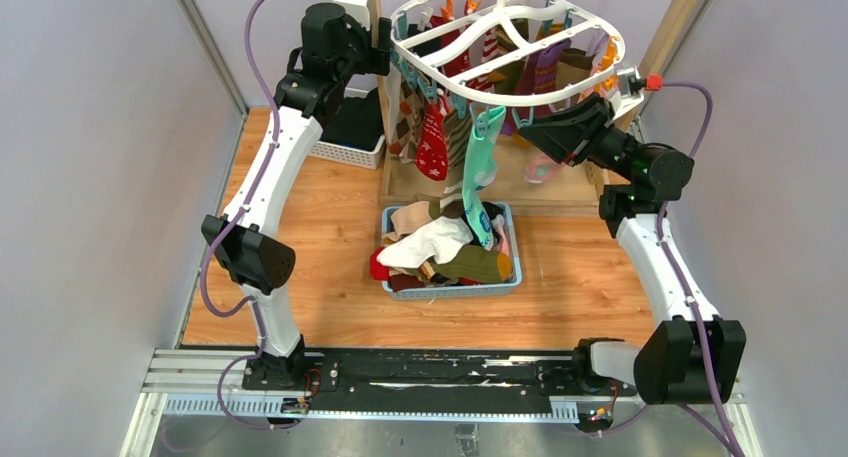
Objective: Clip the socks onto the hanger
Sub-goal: Rotate the hanger at the clothesline.
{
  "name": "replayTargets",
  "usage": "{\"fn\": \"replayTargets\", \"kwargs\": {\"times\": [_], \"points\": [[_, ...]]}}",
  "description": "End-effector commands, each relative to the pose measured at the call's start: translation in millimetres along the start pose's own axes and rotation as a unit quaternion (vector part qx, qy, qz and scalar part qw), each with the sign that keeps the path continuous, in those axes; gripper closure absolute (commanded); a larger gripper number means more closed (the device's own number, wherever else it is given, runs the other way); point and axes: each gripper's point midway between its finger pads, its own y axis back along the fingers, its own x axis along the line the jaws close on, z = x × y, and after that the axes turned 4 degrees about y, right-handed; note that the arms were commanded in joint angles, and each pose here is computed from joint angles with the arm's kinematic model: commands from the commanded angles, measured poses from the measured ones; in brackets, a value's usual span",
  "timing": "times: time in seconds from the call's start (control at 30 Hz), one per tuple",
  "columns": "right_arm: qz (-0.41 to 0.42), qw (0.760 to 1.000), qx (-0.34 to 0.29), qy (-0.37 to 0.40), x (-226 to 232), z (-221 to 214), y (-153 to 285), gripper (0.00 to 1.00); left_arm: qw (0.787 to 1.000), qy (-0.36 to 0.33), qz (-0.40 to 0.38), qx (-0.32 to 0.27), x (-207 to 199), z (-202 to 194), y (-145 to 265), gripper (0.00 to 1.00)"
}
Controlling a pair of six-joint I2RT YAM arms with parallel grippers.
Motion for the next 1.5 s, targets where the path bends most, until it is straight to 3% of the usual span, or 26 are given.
{"fn": "replayTargets", "kwargs": {"times": [0.0,0.07,0.33,0.53,0.8,1.03,1.2,1.47], "points": [[0.039,0.999,-0.007,0.031,27.8,8.9,-5.9,0.76,0.999,0.001,0.031,-0.04,23.3,31.1,6.5,0.14],[0.035,0.999,-0.005,0.03,28.8,4.3,-5.8,0.87,0.999,0.001,0.03,-0.039,22.9,31.6,7.9,0.13],[-0.037,0.998,0.002,0.054,21.0,-7.8,-11.2,1.0,1.0,-0.011,0.004,-0.009,18.1,25.8,32.7,0.0],[-0.125,0.986,0.009,0.113,12.0,-8.6,-26.4,1.0,0.996,-0.012,-0.077,0.041,1.2,1.5,89.6,0.0],[-0.164,0.976,0.01,0.144,4.3,-12.9,-52.1,1.0,0.981,-0.005,-0.166,0.098,-18.5,-43.1,179.0,0.0],[-0.201,0.966,0.002,0.161,-6.8,-22.4,-76.7,1.0,0.963,0.043,-0.233,0.13,-41.9,-61.9,219.0,0.0],[-0.204,0.963,0.007,0.176,-0.7,-33.2,-96.1,1.0,0.945,0.098,-0.289,0.115,-66.2,-34.4,237.6,0.0],[-0.219,0.959,-0.01,0.177,5.8,-30.0,-98.4,1.0,0.909,0.13,-0.39,0.069,-127.0,18.5,254.4,0.0]]}}
